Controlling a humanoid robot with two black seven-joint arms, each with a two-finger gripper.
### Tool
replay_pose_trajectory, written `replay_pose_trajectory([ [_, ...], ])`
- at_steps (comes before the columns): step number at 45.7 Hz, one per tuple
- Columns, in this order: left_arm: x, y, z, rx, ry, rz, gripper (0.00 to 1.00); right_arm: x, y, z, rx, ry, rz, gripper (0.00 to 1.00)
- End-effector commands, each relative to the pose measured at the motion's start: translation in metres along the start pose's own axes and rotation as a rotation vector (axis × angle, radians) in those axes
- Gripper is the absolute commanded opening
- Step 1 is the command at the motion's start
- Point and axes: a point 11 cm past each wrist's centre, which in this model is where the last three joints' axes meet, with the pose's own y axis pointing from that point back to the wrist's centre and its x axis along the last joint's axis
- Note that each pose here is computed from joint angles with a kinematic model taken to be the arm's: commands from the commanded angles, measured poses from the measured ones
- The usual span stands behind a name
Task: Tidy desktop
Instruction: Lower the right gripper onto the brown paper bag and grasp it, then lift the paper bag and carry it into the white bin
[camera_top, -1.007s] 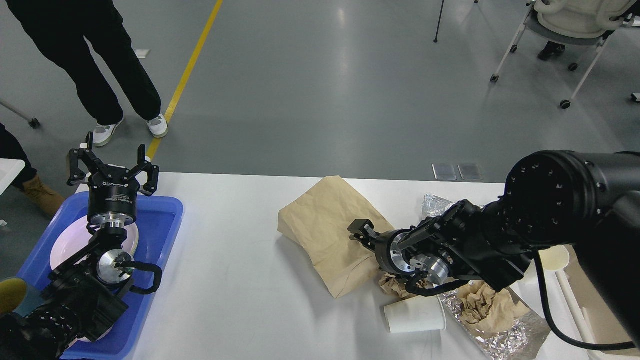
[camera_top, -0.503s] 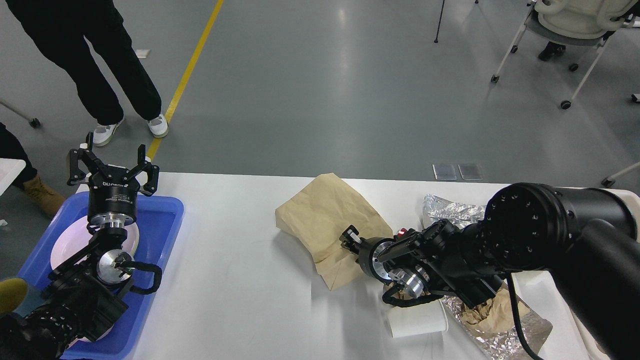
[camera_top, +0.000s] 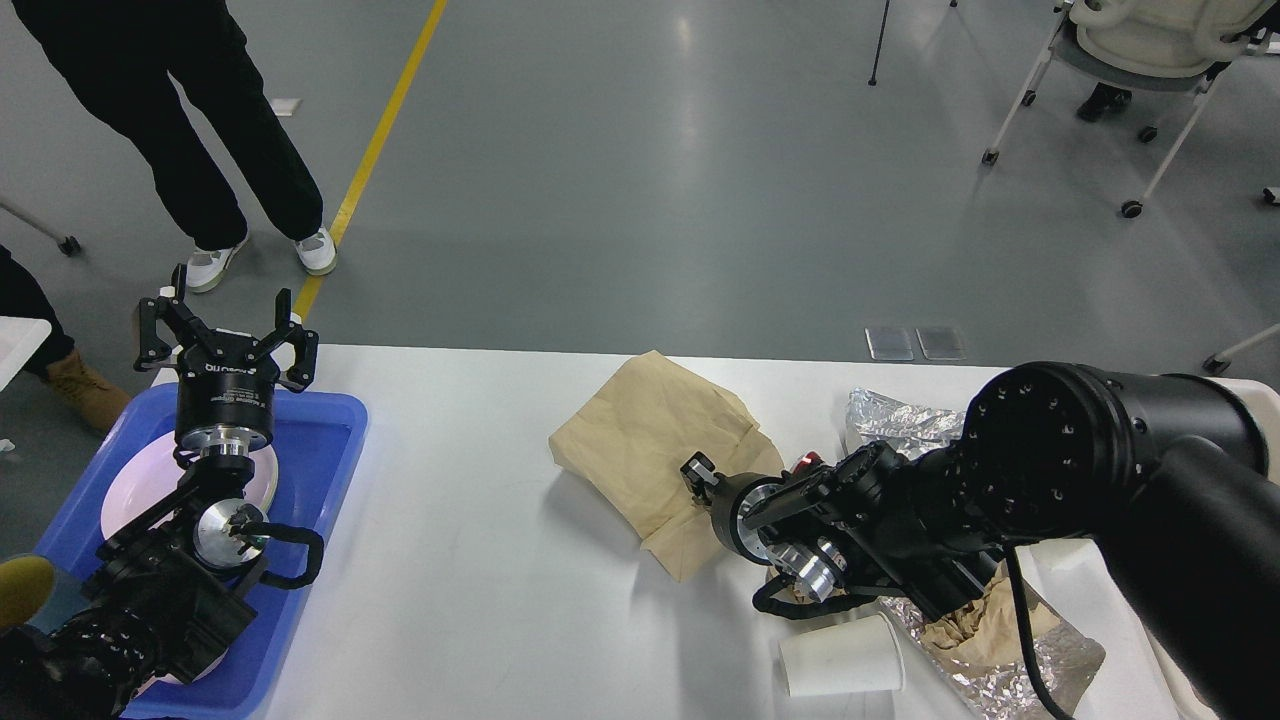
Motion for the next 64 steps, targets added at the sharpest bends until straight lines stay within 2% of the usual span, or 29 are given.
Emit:
replay_pose_trajectory([
  [1, 0.000, 0.000, 0.000, 0.000, 0.000, 0.000, 0.97, -0.001, 0.006, -0.008, 0.009, 0.020, -0.015, 0.00],
  [12, 0.000, 0.000, 0.000, 0.000, 0.000, 0.000, 0.97, 0.035, 0.057, -0.058, 0.069, 0.076, -0.107, 0.00],
  [20, 0.000, 0.000, 0.000, 0.000, 0.000, 0.000, 0.97, 0.065, 0.127, -0.108, 0.122, 0.224, -0.304, 0.00],
  [28, 0.000, 0.000, 0.000, 0.000, 0.000, 0.000, 0.97, 0.080, 0.204, -0.146, 0.057, 0.510, -0.478, 0.00],
  [34, 0.000, 0.000, 0.000, 0.000, 0.000, 0.000, 0.97, 0.083, 0.237, -0.151, -0.047, 0.702, -0.538, 0.00],
  [43, 0.000, 0.000, 0.000, 0.000, 0.000, 0.000, 0.97, 0.091, 0.269, -0.164, -0.105, 0.825, -0.517, 0.00],
  [48, 0.000, 0.000, 0.000, 0.000, 0.000, 0.000, 0.97, 0.114, 0.273, -0.160, -0.111, 0.790, -0.456, 0.00],
  [56, 0.000, 0.000, 0.000, 0.000, 0.000, 0.000, 0.97, 0.200, 0.288, -0.147, -0.110, 0.669, -0.233, 0.00],
  [64, 0.000, 0.000, 0.000, 0.000, 0.000, 0.000, 0.97, 0.286, 0.299, -0.108, -0.080, 0.497, -0.085, 0.00],
])
